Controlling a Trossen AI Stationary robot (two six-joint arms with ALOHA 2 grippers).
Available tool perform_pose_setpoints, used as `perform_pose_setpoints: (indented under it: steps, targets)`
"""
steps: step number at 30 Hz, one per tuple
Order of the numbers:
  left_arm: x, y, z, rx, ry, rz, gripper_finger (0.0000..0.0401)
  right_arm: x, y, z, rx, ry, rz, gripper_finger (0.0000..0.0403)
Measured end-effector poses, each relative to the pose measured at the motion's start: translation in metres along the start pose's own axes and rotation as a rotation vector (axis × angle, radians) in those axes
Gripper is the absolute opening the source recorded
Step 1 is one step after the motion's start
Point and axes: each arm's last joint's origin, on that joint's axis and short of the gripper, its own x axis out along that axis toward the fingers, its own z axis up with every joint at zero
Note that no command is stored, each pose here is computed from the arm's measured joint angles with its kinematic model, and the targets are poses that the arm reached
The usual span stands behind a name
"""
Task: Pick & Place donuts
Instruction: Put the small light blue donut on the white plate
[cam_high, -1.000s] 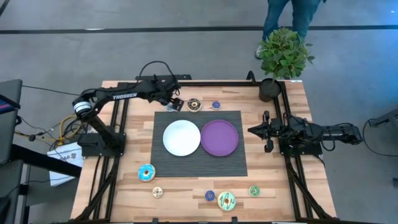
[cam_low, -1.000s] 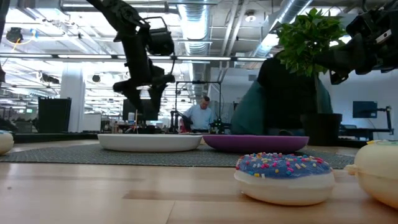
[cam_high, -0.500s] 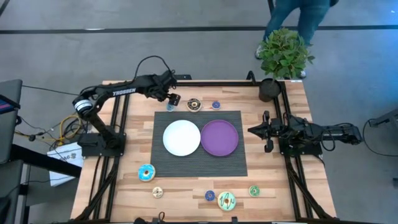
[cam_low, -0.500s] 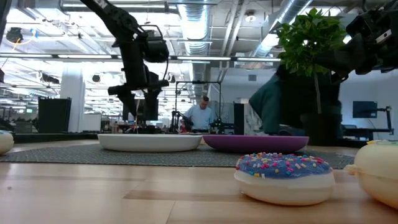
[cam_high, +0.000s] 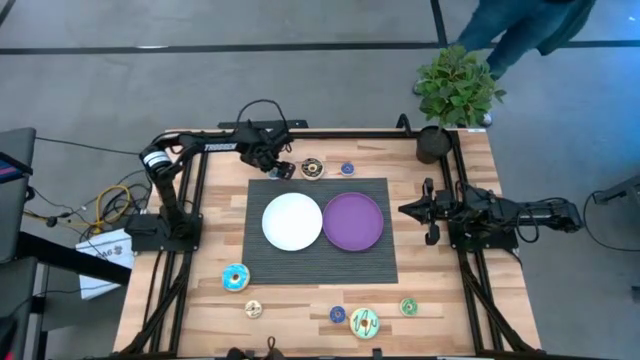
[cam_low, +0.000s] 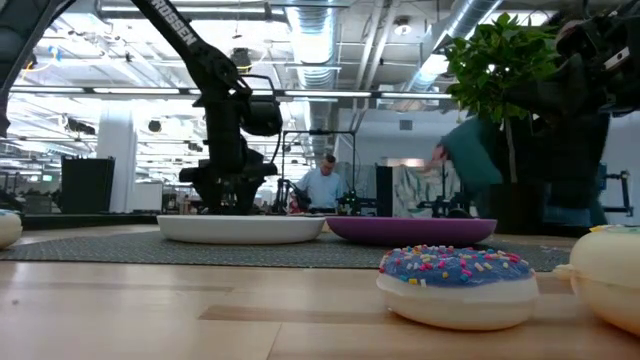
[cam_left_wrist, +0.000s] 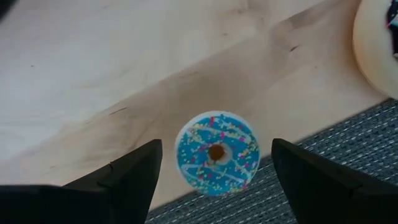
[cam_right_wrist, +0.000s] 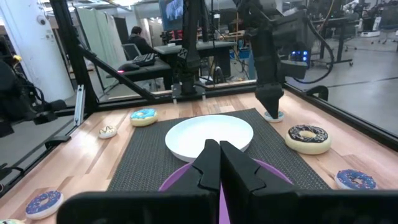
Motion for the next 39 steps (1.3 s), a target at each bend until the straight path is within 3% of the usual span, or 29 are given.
perform_pose_setpoints:
  steps: [30, 39]
  targets:
    - [0.02, -0.005, 0.002, -0.019, 0.033, 0.026, 0.0297, 0.0, 0.0, 0.0, 0.0, 0.0, 0.0, 0.0]
    - [0.02, -0.005, 0.002, -0.025, 0.04, 0.028, 0.0247, 0.0, 0.0, 0.0, 0.0, 0.0, 0.0, 0.0]
